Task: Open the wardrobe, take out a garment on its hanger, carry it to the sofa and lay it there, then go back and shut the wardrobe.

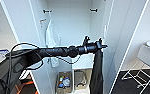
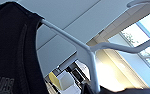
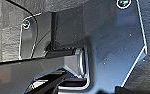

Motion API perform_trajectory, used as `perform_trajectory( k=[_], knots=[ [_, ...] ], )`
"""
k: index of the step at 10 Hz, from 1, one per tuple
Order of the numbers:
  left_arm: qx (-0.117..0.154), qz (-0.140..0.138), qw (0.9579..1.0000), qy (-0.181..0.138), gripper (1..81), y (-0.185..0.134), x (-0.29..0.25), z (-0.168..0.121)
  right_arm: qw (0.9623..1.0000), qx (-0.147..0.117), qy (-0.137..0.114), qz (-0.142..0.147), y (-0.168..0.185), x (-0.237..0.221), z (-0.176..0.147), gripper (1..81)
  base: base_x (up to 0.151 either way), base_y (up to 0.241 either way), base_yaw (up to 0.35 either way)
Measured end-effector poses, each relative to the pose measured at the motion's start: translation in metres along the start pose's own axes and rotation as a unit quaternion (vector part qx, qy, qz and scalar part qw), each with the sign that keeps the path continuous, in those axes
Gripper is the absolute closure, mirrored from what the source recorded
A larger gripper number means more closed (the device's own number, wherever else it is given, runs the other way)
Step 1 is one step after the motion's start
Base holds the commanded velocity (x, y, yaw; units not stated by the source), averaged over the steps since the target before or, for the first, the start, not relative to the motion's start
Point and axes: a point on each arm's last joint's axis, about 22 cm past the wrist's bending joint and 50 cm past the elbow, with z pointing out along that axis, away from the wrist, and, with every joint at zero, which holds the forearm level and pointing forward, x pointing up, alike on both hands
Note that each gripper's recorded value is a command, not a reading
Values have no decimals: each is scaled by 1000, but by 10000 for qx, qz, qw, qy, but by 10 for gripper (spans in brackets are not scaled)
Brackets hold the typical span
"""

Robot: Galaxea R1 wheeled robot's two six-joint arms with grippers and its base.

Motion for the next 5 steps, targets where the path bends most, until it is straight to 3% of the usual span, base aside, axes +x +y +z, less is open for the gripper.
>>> perform_trajectory(
  k=[3, 5],
  knots=[
    [-131, 5, 9998, -143, 811, 9, -21, -16, 10000, -2, -2, -2, 0, 0, 0, 10, 0, 0, 0],
    [-57, -71, 9999, -72, 811, -2, -26, -45, 10000, -2, 0, -3, 0, 0, 0, 10, 0, 0, 0]
  ],
)
